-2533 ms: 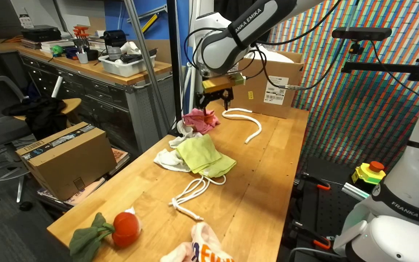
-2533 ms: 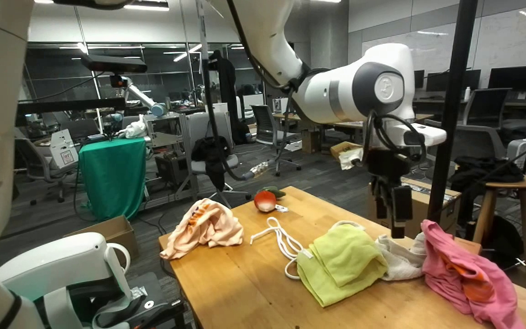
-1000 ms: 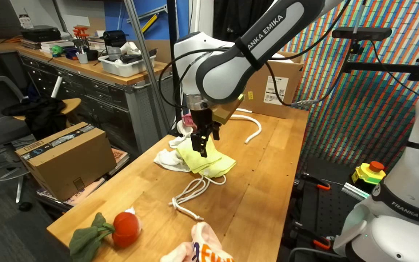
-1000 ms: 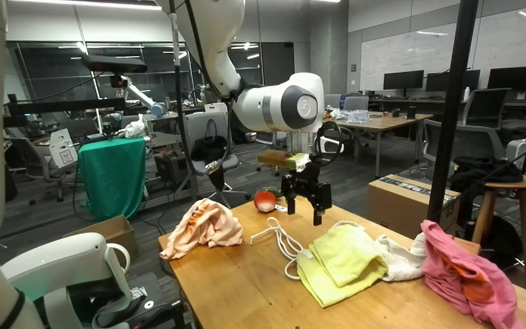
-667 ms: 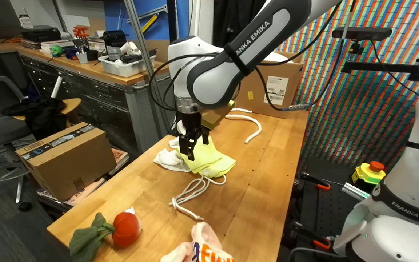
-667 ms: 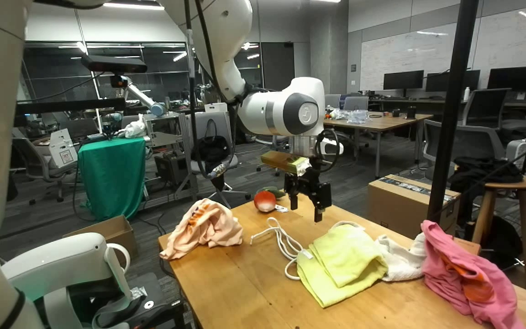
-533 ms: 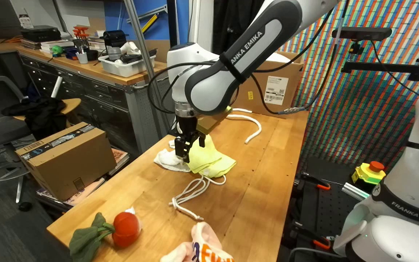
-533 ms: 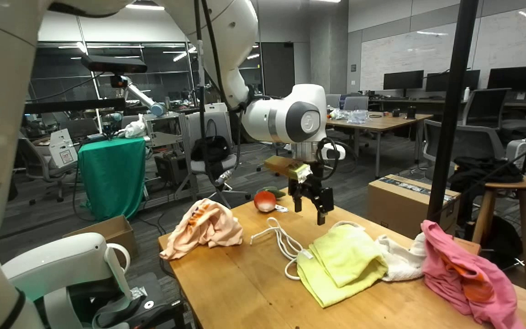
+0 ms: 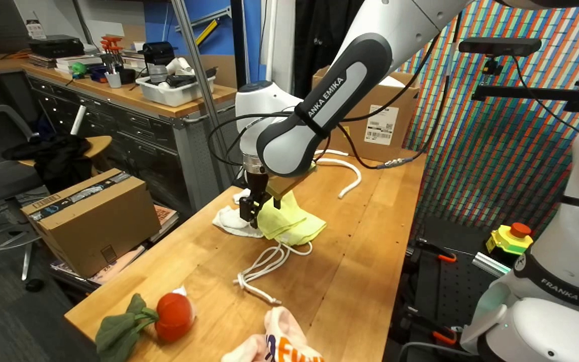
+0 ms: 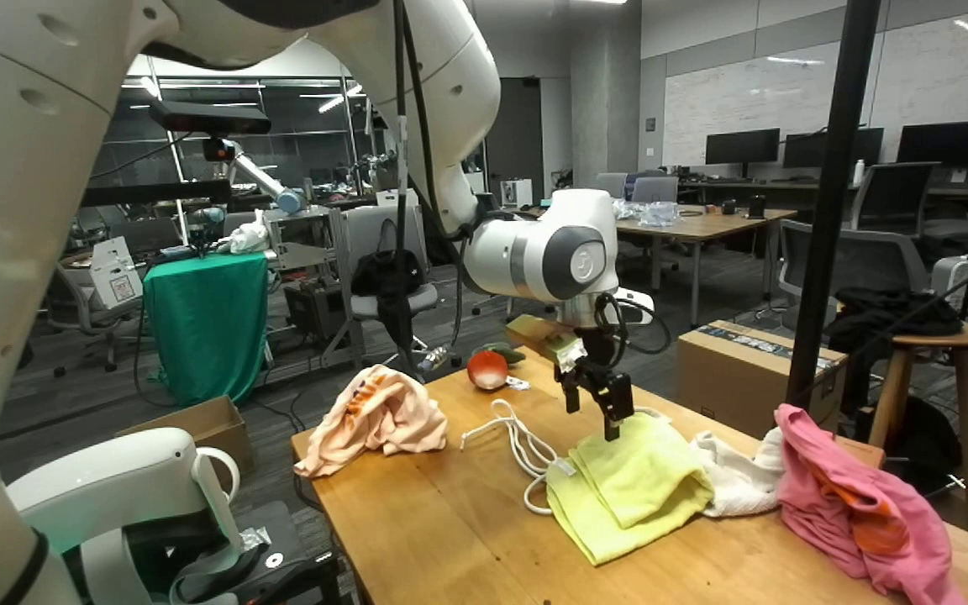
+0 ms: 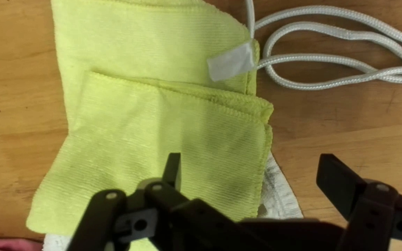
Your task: Move the white rope to the right, move the radish to the left, move the peach shirt to the left, move the pink shirt to the right, move the yellow towel to the right, move the white towel forwards
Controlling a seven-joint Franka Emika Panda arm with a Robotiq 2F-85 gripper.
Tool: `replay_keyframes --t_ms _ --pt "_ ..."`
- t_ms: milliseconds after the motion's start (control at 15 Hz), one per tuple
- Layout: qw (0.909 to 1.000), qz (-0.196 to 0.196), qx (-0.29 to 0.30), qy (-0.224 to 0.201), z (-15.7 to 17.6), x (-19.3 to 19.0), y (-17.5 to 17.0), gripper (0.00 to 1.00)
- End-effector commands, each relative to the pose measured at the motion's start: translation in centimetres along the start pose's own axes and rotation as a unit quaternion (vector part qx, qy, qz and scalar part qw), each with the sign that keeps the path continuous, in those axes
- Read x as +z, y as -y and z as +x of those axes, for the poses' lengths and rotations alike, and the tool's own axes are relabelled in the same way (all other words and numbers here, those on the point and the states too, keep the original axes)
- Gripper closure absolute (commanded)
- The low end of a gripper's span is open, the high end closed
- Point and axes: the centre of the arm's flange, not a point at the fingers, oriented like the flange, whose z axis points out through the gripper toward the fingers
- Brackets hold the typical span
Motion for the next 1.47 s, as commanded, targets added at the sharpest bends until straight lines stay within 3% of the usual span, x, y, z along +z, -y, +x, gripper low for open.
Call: replay_keyframes --t_ms 0,333,1067,1133,1400 --pt "0.9995 -0.013 0.013 -0.025 0.7 0.4 -0.1 0.0" --pt "0.9972 -0.022 0.04 -0.059 1.0 1.3 -0.6 0.0" --pt "0.9938 -0.049 0.068 -0.073 1.0 2.9 -1.1 0.01" --pt "0.9936 -0.051 0.069 -0.074 1.0 2.9 -1.2 0.17" --pt "0.9927 -0.057 0.074 -0.076 1.0 2.7 -1.4 0.47"
